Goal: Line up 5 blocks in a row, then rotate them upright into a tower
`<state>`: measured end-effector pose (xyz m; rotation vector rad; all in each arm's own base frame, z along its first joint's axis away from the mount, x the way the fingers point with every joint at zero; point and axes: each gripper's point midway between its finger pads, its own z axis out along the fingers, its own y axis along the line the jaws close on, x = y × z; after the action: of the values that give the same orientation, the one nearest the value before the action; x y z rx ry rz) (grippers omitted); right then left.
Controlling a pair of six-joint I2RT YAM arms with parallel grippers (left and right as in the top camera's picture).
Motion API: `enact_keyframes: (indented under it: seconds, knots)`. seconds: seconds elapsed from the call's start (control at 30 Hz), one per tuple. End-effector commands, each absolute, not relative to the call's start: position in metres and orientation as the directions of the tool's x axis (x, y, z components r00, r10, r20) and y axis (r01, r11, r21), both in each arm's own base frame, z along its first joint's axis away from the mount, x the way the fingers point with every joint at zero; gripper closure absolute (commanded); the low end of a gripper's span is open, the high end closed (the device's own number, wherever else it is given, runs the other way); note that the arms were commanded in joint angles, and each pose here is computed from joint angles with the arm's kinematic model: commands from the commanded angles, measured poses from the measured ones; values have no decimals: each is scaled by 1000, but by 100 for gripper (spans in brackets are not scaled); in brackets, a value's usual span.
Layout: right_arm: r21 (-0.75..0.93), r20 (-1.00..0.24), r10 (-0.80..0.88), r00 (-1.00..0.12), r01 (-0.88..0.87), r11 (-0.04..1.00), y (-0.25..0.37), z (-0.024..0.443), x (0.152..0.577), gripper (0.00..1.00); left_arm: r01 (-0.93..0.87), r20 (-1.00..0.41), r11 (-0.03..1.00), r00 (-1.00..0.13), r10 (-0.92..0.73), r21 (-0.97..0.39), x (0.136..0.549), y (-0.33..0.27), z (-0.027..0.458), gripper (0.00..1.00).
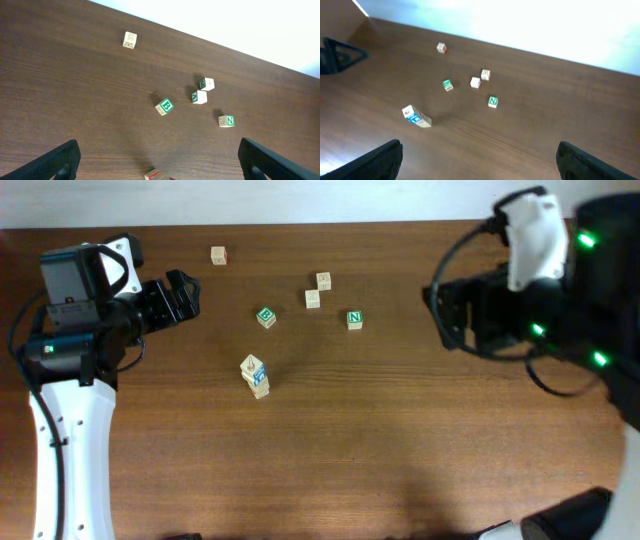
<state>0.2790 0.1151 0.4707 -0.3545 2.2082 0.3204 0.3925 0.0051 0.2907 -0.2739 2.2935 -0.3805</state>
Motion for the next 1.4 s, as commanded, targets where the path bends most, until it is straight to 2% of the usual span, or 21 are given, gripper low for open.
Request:
enact_keyframes:
  seconds: [0.0, 0.33, 0.43, 0.57, 0.77, 1.07, 1.27, 1.37]
  knots:
    - [29, -820, -174, -545, -344, 938, 100, 482, 270, 2, -63, -686, 939, -666, -292, -339, 393, 6, 296, 1]
    - [-47, -824, -225, -520, -332, 942, 89, 484, 271, 2, -62, -686, 939, -666, -292, -339, 393, 6, 296, 1]
    - [-90, -850, -246, -465, -333, 939, 84, 493, 280, 2, -62, -686, 939, -666, -292, -339, 393, 6, 296, 1]
    - [-78, -905, -188, -382, -284, 956, 71, 488, 296, 1, -63, -686, 939, -666, -292, -339, 393, 6, 296, 1]
    - [-155, -944, -220, -248, -257, 954, 51, 427, 297, 2, -63, -686, 939, -666, -292, -339, 393, 6, 296, 1]
    - [-195, -979, -201, -24, -148, 970, 28, 283, 265, 2, -62, -686, 939, -666, -292, -339, 393, 6, 296, 1]
    - [-199, -980, -199, 18, -158, 967, 30, 209, 249, 2, -62, -686, 939, -666, -292, -339, 393, 6, 296, 1]
    - [-199, -980, -199, 17, -157, 967, 30, 186, 246, 2, -63, -686, 939, -666, -292, -339, 393, 6, 296, 1]
